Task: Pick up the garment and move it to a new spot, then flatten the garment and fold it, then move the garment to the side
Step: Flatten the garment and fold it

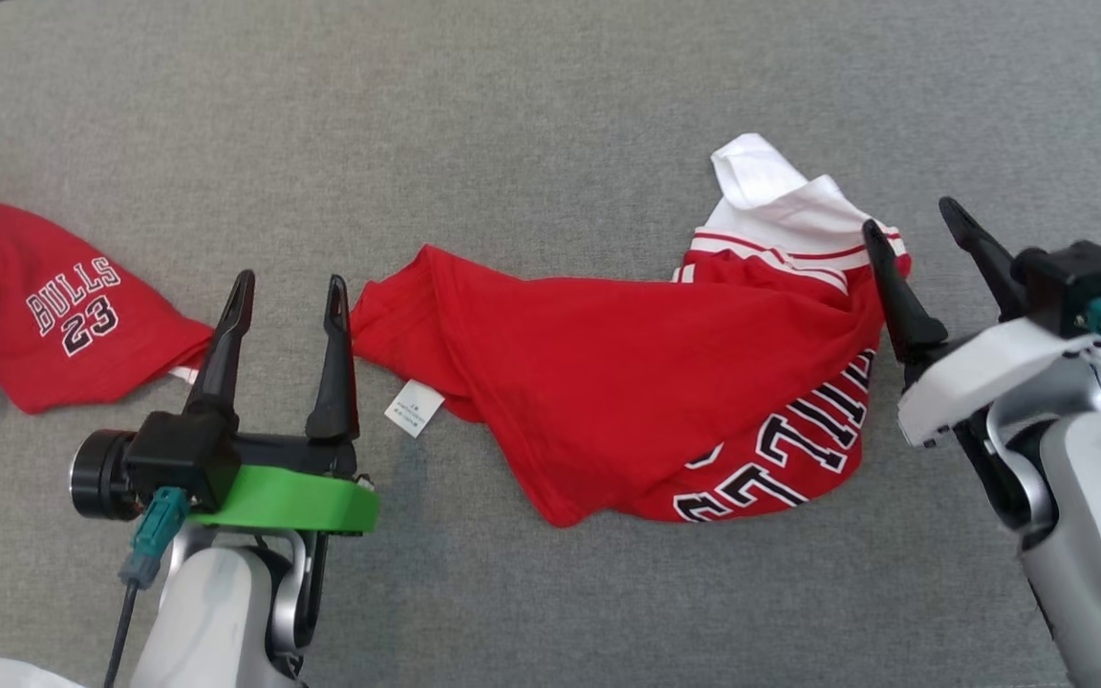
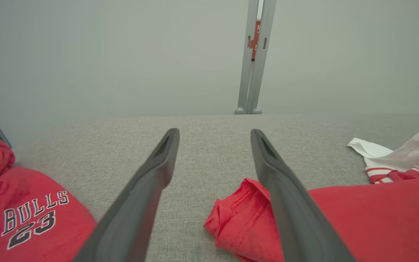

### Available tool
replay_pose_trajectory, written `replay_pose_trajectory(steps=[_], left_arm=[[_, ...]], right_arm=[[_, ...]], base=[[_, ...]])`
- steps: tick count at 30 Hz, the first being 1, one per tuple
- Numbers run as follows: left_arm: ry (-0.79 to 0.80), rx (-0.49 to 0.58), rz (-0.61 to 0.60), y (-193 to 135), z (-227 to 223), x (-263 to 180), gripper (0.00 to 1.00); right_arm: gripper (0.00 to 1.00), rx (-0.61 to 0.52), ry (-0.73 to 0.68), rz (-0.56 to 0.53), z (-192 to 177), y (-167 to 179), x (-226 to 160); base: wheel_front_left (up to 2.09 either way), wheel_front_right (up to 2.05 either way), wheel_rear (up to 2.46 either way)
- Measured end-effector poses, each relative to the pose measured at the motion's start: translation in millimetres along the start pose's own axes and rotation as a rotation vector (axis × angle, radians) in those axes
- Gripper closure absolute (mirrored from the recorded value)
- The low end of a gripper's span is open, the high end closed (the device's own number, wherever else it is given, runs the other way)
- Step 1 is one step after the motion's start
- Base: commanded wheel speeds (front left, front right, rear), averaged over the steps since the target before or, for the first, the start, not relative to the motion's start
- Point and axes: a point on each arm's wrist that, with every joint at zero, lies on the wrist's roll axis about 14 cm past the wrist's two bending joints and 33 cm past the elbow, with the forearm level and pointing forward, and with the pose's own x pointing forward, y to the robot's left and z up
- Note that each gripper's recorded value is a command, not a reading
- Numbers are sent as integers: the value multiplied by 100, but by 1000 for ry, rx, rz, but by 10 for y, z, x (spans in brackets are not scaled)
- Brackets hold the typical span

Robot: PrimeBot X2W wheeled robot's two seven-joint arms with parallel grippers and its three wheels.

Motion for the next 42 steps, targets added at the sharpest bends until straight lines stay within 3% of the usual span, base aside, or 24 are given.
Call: replay_pose_trajectory(steps=[6, 7, 8, 9, 18, 26, 29, 30, 31, 32, 36, 42], left_arm=[[36, 3, 31, 118, -153, 26, 0], [45, 4, 39, 146, -183, 21, 0], [51, 5, 44, 166, -205, 18, 0], [56, 7, 51, 188, -222, 15, 0], [52, 5, 56, 195, -231, 35, 0], [48, 4, 3, 24, -221, 43, 0], [43, 3, -16, -39, -200, 43, 0], [41, 4, -22, -57, -190, 44, 0], [41, 4, -28, -75, -182, 44, 0], [38, 5, -31, -86, -172, 44, 0], [30, 8, -40, -123, -131, 55, 0], [33, 5, -21, -91, -109, -18, 0]], right_arm=[[0, -29, 139, 101, -360, 183, 353], [10, -32, 151, 114, -401, 208, 395], [75, -29, 158, 121, -426, 224, 427], [100, -21, 158, 124, -436, 231, 460], [100, 170, 40, -18, -419, -8, 247], [100, 465, -90, -329, -595, -361, -498], [100, 526, -80, -420, -756, -449, -838], [65, 559, -73, -447, -823, -459, -945], [14, 569, -50, -462, -904, -440, -1042], [0, 575, -31, -464, -960, -404, -1098], [0, 565, -46, -451, -895, -349, -1157], [0, 337, -125, -366, -452, -349, -1059]], base=[[0, 0, 0], [0, 0, 0], [0, 0, 0], [0, 0, 0], [0, 0, 0], [0, 0, 0], [0, 0, 0], [0, 0, 0], [0, 0, 0], [0, 0, 0], [0, 0, 0], [0, 0, 0]])
